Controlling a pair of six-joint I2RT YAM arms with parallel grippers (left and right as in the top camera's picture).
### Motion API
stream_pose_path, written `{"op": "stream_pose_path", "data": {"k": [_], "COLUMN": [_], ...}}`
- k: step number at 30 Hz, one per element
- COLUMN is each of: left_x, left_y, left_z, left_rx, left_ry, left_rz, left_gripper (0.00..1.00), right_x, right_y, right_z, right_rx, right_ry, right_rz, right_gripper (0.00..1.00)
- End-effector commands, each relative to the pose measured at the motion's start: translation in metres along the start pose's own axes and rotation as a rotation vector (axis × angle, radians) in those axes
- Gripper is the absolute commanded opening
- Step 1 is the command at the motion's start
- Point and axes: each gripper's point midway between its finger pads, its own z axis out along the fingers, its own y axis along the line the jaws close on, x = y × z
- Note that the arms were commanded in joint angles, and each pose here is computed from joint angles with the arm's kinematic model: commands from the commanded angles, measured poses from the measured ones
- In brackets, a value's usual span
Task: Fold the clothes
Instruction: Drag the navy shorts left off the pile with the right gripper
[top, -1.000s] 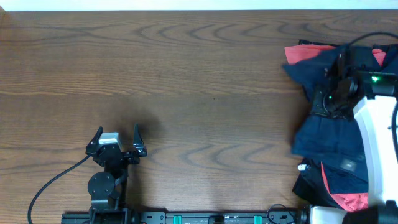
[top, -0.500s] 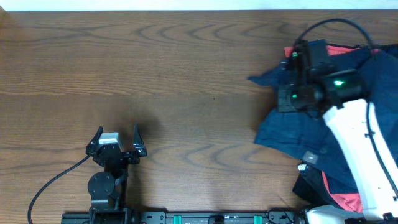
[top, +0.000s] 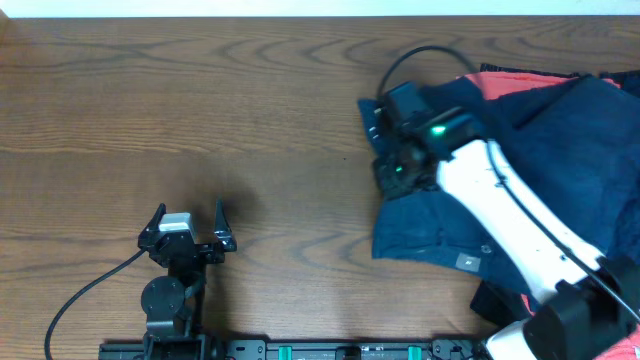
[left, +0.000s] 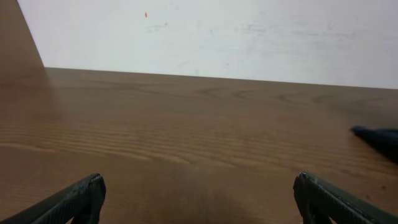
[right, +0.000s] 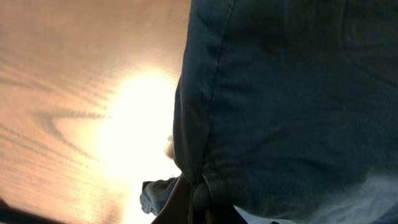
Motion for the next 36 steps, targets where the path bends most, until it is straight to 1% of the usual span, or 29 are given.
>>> {"op": "stream_pose_path", "data": {"k": [1, 10, 14, 15, 16, 20, 24, 26, 29, 33, 36], "left_x": [0.018, 0.018, 0.018, 0.018, 0.018, 0.017, 0.017, 0.016, 0.017, 0.027, 0.035], "left_y": [0.005, 0.005, 0.005, 0.005, 0.005, 0.002, -0.011, -0.015, -0.014, -0.002, 0.001], "left_z": [0.001, 0.001, 0.001, 0.001, 0.001, 0.001, 0.001, 0.001, 0.001, 0.003, 0.006], "left_rx": [-0.023, -0.023, -0.023, -0.023, -0.023, -0.008, 0.069, 0.093, 0.087, 0.010, -0.016], "left_ry": [0.055, 0.055, 0.055, 0.054, 0.054, 0.054, 0.052, 0.050, 0.055, 0.098, 0.136], "left_rz": [0.014, 0.014, 0.014, 0.014, 0.014, 0.013, 0.011, 0.010, -0.034, -0.174, -0.192], "left_gripper": [0.98, 0.98, 0.98, 0.98, 0.98, 0.98, 0.98, 0.98, 0.98, 0.98, 0.98], "right_x": [0.006, 0.049, 0.057, 0.057, 0.056, 0.049, 0.027, 0.008, -0.019, -0.051, -0.061], "right_y": [0.034, 0.079, 0.089, 0.090, 0.090, 0.085, 0.074, 0.065, 0.052, 0.043, 0.041], "right_z": [0.009, 0.045, 0.055, 0.056, 0.056, 0.055, 0.038, 0.018, -0.016, -0.067, -0.094], "right_rx": [-0.042, -0.047, -0.046, -0.046, -0.048, -0.042, -0.033, -0.021, -0.002, -0.055, -0.103], "right_ry": [0.037, 0.225, 0.261, 0.260, 0.258, 0.235, 0.182, 0.133, 0.053, -0.059, -0.108], "right_rz": [-0.075, -0.221, -0.257, -0.259, -0.259, -0.245, -0.205, -0.176, -0.135, -0.073, -0.056], "right_gripper": [0.01, 0.01, 0.01, 0.30, 0.99, 0.99, 0.99, 0.99, 0.99, 0.99, 0.99]}}
